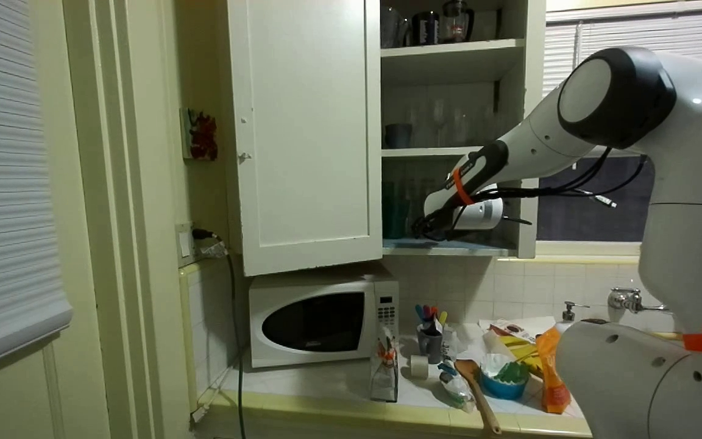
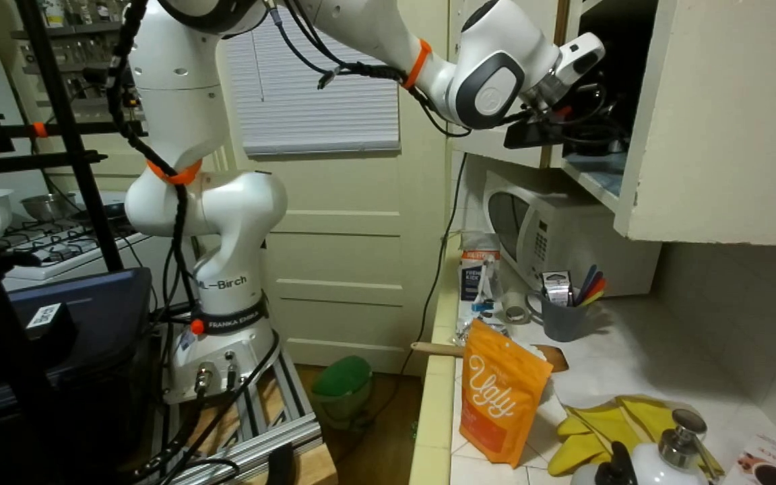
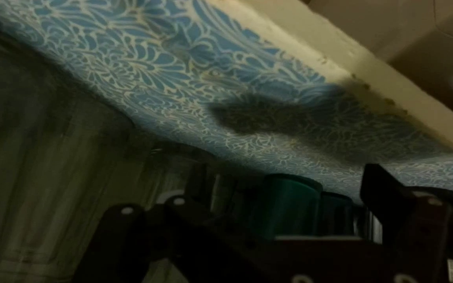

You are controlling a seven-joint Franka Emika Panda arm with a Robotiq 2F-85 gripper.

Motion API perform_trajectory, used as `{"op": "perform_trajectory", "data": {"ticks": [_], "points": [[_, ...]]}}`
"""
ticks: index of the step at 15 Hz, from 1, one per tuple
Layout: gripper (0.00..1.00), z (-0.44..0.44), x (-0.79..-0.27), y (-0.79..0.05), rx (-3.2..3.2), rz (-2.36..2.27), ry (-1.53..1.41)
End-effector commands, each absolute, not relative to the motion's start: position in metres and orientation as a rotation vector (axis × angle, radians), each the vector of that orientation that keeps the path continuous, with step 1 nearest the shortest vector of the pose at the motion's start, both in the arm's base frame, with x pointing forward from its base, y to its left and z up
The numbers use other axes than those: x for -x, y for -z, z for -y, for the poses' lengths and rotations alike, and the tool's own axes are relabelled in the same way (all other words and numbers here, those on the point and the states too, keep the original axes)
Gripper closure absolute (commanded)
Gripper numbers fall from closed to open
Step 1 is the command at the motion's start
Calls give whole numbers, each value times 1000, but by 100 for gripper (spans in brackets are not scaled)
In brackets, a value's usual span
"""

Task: Put the blue cup on the counter

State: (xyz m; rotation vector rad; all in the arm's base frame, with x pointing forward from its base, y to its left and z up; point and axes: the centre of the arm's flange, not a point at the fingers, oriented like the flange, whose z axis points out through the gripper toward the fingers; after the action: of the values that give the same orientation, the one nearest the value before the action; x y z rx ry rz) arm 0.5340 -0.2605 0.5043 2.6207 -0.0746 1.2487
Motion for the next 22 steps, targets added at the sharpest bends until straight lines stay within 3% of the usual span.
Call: {"op": "perform_trajectory", "data": {"ticks": [1, 12, 13, 22], "points": [[0, 281, -584, -498, -2634, 53, -1208], [0, 273, -611, -487, -2724, 413, -1302], [0, 263, -577, -496, -2701, 306, -1297], [0, 269, -608, -493, -2697, 347, -1307]]}}
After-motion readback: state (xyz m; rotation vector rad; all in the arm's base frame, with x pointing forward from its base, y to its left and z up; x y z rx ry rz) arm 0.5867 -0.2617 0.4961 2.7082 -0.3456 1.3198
